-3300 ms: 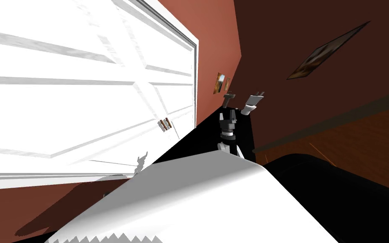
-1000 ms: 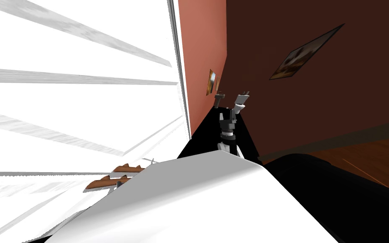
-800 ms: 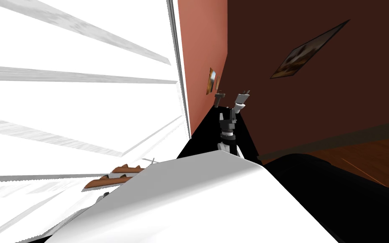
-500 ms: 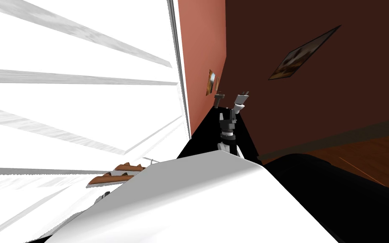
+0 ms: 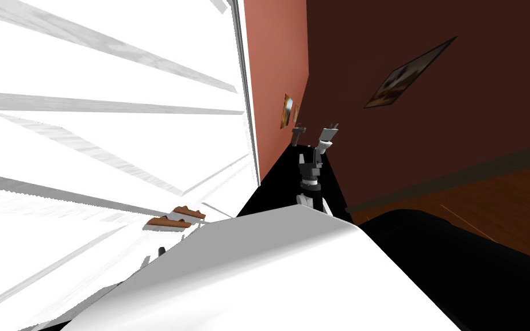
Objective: Push the door open
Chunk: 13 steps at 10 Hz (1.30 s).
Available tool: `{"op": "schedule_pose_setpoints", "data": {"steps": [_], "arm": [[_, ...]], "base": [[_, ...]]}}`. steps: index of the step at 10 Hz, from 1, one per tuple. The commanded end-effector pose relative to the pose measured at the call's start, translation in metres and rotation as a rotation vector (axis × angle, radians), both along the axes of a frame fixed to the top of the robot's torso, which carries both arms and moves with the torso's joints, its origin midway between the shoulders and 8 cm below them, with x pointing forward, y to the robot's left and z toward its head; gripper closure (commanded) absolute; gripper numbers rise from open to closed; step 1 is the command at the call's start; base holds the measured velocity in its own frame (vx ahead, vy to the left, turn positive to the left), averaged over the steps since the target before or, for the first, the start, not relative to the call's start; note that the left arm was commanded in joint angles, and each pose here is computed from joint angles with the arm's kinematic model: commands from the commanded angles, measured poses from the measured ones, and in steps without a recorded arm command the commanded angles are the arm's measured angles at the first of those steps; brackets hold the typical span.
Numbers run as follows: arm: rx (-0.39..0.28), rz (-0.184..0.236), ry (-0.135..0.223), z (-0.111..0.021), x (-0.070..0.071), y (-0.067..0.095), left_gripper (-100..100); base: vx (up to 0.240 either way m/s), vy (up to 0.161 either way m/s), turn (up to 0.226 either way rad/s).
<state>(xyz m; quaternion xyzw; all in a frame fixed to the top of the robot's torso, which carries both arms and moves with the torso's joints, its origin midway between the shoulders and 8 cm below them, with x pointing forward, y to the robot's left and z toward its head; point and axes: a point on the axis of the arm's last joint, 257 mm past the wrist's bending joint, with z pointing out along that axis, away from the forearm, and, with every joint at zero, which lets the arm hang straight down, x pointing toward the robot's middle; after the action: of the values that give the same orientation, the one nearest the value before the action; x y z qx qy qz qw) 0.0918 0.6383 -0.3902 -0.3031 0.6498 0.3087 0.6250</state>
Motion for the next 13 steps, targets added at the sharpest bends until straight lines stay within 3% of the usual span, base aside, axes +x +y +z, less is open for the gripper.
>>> {"op": "schedule_pose_setpoints", "data": {"steps": [1, 13], "arm": [[0.002, 0.001, 0.001, 0.0, 0.0, 0.001, -100], [0.029, 0.012, 0.009, 0.008, 0.004, 0.011, -100]], "base": [[-0.285, -0.015, 0.022], [-0.255, -0.005, 0.022]]}}
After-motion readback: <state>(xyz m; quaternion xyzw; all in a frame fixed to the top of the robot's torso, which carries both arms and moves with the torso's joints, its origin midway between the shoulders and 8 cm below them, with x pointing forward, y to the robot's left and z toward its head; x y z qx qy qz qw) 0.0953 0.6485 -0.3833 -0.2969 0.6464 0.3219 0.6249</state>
